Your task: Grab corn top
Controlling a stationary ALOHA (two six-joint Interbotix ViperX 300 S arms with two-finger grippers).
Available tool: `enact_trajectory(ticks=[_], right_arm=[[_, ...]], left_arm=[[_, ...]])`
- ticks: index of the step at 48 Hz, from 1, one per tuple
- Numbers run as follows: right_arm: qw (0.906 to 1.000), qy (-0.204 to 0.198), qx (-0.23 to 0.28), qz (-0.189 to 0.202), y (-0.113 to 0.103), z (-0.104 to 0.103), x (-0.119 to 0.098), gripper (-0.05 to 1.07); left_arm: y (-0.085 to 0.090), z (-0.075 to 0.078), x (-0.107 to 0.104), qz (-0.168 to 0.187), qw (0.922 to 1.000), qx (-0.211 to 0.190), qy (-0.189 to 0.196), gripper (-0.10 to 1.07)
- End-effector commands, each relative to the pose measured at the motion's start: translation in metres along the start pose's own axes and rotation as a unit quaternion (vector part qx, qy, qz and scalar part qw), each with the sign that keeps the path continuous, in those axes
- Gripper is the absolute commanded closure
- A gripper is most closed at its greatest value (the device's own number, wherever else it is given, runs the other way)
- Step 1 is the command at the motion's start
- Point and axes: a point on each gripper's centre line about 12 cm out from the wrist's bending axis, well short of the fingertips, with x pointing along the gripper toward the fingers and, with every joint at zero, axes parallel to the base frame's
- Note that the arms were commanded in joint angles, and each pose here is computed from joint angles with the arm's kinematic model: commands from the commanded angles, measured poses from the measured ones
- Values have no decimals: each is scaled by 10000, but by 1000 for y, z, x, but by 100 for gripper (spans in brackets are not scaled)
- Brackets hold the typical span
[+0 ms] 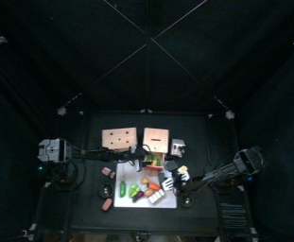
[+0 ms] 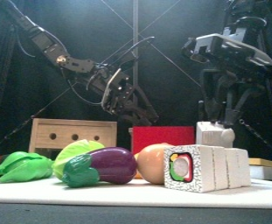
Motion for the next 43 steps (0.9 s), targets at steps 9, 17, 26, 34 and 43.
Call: enact_trajectory(ticks=[9, 17, 26, 34, 43], right_arm=[[9997, -52, 103, 231, 4, 8, -14, 20], [9997, -38, 105, 215, 4, 8, -13, 20], [9997, -42, 94, 203, 3, 7, -12, 20], [9998, -33, 94, 185, 4, 7, -10, 20], [9998, -3, 92, 170, 5, 5, -10, 20]], left_arm=[[-4, 31, -20, -56, 9990, 73, -445, 9], [-17, 30, -40, -251, 9978, 339, -512, 9], [-54, 4, -54, -801, 9912, 1014, -281, 9], [-74, -9, -57, -1094, 9852, 1313, -165, 9], [-90, -22, -58, -1308, 9808, 1445, -15, 8]])
